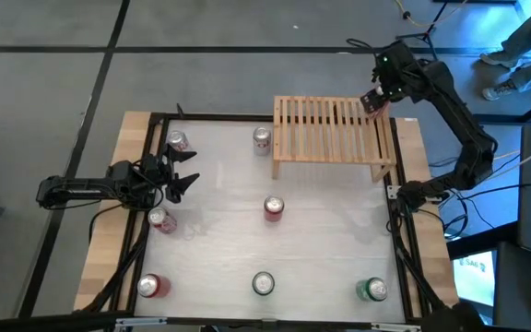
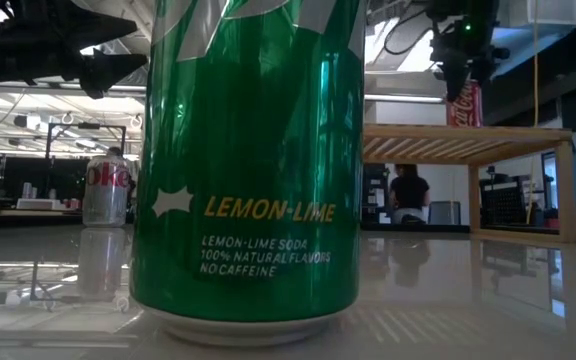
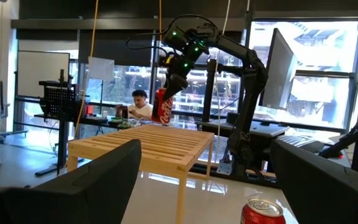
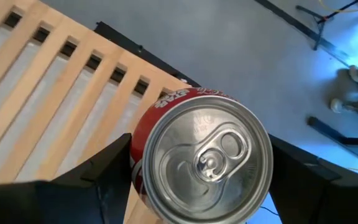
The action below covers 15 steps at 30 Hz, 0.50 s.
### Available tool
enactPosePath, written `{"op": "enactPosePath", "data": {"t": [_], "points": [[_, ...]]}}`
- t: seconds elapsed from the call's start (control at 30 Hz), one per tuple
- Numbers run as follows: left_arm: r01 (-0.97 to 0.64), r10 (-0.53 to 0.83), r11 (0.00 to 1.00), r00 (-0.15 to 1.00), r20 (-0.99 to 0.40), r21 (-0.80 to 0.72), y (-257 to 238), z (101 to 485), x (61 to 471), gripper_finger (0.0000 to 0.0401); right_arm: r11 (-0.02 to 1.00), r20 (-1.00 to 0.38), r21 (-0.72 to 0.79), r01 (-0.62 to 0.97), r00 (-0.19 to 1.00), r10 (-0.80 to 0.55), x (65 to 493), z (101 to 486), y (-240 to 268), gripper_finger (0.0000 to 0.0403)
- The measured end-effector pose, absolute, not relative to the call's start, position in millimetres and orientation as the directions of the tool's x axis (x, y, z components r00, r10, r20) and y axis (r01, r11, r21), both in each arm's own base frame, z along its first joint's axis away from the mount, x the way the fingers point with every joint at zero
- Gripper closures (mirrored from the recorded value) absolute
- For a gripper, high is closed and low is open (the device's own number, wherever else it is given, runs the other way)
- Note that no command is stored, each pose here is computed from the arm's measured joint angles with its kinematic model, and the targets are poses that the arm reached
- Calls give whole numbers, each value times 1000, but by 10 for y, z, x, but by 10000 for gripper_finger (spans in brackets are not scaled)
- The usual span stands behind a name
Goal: Place canned beverage on shelf
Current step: Put the right red white soda can on the shelf
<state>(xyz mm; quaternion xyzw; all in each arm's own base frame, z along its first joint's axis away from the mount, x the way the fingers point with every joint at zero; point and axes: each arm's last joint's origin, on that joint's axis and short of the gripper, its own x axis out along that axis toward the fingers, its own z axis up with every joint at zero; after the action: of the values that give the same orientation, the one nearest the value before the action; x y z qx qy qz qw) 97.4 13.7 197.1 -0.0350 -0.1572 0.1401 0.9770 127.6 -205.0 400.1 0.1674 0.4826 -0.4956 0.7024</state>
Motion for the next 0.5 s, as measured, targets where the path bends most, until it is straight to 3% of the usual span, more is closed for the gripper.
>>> {"op": "enactPosePath", "data": {"t": [0.5], "points": [[-262, 284, 958, 912, 297, -112, 137, 1969, 974, 54, 502, -881, -219, 837, 52, -470, 1334, 3893, -2142, 93]]}}
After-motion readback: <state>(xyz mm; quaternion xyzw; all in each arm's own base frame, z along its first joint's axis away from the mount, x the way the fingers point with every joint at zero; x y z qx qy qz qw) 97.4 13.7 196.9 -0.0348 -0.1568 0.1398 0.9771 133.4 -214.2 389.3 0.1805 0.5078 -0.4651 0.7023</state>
